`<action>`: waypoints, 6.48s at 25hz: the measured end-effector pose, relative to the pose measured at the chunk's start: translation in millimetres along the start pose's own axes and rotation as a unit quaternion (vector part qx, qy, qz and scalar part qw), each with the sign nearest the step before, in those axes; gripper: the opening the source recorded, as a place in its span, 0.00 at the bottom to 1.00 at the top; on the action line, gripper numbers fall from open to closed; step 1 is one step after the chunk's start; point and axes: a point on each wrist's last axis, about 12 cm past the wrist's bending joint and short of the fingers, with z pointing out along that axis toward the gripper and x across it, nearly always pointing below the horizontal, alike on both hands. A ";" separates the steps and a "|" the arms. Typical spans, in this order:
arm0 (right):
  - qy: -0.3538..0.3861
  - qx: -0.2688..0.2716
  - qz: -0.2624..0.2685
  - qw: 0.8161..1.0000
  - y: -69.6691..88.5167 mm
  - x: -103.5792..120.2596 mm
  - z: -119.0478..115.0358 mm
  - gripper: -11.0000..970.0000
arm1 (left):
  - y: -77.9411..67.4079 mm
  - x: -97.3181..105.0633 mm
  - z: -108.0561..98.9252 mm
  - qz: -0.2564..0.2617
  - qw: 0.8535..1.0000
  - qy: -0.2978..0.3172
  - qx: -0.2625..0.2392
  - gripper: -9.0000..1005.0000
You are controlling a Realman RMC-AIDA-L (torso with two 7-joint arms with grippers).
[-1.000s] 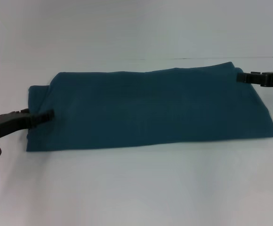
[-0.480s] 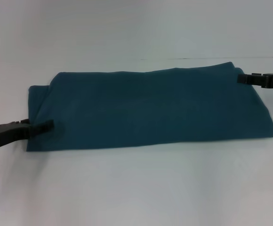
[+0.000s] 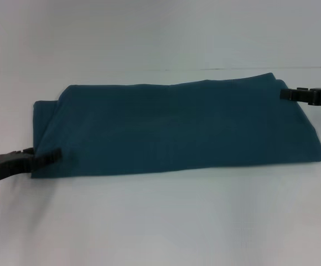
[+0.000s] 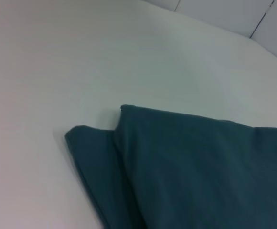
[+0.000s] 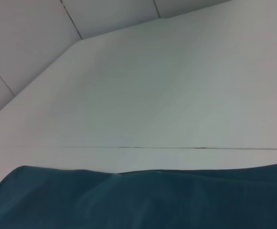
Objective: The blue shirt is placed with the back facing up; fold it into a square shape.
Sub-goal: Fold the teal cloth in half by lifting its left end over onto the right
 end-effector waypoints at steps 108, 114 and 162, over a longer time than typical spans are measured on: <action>0.035 0.048 0.069 0.996 -25.8 54.3 -33.2 0.05 | 16.3 6.3 -31.3 -0.012 0.999 0.029 -0.009 0.01; 0.035 0.045 0.064 0.996 -24.7 55.2 -32.3 0.06 | 16.0 6.4 -31.6 -0.012 0.999 0.029 -0.007 0.01; -0.047 0.006 -0.007 0.999 -11.2 -11.1 -36.3 0.82 | 7.2 13.7 -55.6 -0.219 0.970 0.086 0.058 0.84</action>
